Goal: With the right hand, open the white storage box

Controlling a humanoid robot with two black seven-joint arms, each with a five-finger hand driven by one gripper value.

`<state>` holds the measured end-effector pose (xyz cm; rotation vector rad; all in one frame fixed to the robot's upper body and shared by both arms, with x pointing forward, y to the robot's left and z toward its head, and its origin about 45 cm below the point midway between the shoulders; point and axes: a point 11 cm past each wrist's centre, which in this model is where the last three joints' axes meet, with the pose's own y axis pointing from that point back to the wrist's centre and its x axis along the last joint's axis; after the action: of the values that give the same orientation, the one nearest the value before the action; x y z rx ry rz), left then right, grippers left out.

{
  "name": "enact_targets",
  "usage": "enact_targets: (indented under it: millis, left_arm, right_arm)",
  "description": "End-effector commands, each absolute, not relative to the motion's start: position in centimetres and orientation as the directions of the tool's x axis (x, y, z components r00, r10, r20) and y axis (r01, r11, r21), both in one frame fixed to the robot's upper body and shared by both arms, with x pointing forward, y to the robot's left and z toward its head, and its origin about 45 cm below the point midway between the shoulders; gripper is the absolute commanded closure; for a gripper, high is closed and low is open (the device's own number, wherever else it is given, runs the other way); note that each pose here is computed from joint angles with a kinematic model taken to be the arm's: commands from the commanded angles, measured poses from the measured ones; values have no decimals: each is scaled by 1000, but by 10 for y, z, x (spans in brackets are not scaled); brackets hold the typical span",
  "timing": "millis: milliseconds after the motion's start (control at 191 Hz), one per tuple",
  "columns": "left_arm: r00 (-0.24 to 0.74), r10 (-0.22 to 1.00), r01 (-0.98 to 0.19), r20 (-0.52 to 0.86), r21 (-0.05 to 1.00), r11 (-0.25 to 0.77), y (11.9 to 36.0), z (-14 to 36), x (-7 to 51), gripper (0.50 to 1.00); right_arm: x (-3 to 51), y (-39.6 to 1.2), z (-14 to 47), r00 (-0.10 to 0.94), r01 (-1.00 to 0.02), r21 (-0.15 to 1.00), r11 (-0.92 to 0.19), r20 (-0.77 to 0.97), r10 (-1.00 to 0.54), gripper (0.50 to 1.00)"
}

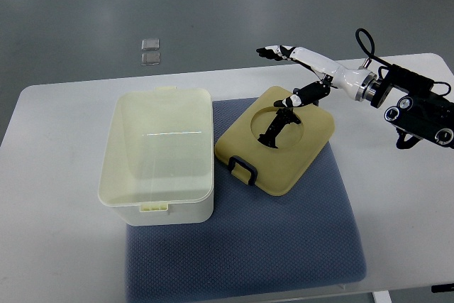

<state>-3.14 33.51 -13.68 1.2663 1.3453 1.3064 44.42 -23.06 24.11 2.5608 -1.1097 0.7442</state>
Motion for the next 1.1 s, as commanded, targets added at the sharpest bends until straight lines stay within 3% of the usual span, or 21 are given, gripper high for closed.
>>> enact_targets:
  millis: [0,115,319,538,653,742,1092]
  left_arm:
    - [-125,990,100,71,993,-59,335,-137,-31,500]
    - [-125,990,100,71,993,-59,335,-137,-31,500]
    - [-125,990,100,71,993,-59,335,-137,-31,500]
    - [-125,990,100,71,993,-59,335,-137,-31,500]
    - [-125,990,100,71,993,-59,335,-137,-31,500]
    - [-125,990,100,71,993,-59,335,-137,-31,500]
    - [-125,990,100,71,993,-59,335,-137,-31,500]
  right_arm:
    - [451,-243,245,568,-791,-26,-611,339,-750,603]
    - [463,-268,243,452,-884,-76,-461,113,-885,603]
    - [470,-273,236,326,-943,-100,-316,-111,-939,605]
    - [471,-288,215,165,-980,47,-194,-349,-922,605]
    - [470,-289,209,122,-983,80,-165,-385,-915,603]
    - [463,-277,193,108,-983,95,-159,-403,-909,572]
    - [462,-288,195,71,-996,22,-89,-431,-899,572]
